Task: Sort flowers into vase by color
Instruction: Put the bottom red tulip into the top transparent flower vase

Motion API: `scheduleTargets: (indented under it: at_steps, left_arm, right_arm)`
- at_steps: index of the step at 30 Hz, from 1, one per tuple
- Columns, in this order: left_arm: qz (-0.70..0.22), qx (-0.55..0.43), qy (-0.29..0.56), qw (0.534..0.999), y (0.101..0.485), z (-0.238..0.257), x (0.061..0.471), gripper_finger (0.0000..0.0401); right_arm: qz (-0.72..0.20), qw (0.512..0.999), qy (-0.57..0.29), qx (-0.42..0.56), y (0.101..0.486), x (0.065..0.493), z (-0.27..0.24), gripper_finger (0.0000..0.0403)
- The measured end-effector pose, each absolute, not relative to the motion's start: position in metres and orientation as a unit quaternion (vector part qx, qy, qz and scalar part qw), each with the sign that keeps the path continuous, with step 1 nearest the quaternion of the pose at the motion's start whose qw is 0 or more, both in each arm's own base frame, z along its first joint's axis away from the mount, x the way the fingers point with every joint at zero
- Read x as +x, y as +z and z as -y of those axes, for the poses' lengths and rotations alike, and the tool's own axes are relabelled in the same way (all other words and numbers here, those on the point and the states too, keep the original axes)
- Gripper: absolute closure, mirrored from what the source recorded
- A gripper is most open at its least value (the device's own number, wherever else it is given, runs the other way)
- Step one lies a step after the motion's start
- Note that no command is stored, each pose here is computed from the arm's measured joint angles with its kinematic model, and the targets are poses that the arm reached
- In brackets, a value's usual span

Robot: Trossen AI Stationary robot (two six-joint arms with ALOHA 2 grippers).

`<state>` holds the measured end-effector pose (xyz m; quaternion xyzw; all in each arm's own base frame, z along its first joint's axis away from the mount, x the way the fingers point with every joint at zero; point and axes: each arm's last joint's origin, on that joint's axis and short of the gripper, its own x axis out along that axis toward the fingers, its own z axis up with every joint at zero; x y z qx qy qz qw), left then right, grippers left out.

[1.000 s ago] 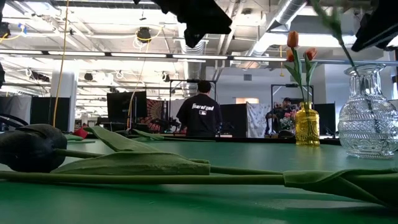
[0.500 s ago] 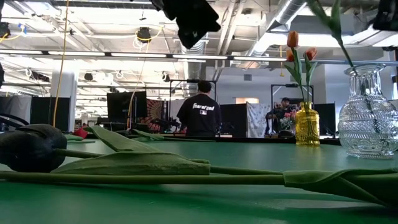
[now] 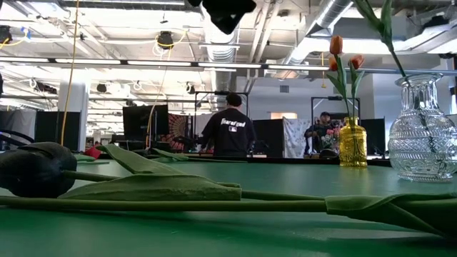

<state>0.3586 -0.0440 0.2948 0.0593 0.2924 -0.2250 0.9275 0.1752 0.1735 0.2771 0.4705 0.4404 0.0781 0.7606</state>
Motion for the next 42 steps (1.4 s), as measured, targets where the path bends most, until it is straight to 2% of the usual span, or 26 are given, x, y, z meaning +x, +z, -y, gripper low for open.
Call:
scheduleTargets:
  at_steps: [8,17,25,29,32,35,42]
  left_arm:
    - [-0.295,0.103,-0.208,0.927,0.294,0.086,0.352,0.0306]
    - [-0.306,0.032,-0.153,0.939,0.295,0.137,0.336,0.0229]
    - [-0.300,-0.016,-0.103,0.948,0.292,0.180,0.323,0.0222]
    - [-0.313,-0.013,-0.114,0.943,0.279,0.212,0.334,0.0222]
    - [-0.348,0.026,-0.113,0.930,0.262,0.230,0.347,0.0223]
    - [-0.377,0.033,-0.096,0.921,0.242,0.236,0.361,0.0223]
    - [-0.411,0.048,-0.126,0.901,0.199,0.242,0.377,0.0223]
  right_arm:
    - [-0.466,0.749,0.092,0.463,0.258,0.175,-0.204,0.0256]
    - [-0.473,0.778,0.093,0.404,0.248,0.169,-0.213,0.0262]
    - [-0.461,0.803,0.114,0.359,0.248,0.170,-0.213,0.0262]
    - [-0.455,0.808,0.116,0.357,0.248,0.172,-0.211,0.0262]
    - [-0.451,0.808,0.117,0.361,0.249,0.174,-0.211,0.0262]
    - [-0.449,0.808,0.118,0.363,0.249,0.175,-0.211,0.0262]
    - [-0.449,0.811,0.120,0.356,0.249,0.175,-0.210,0.0262]
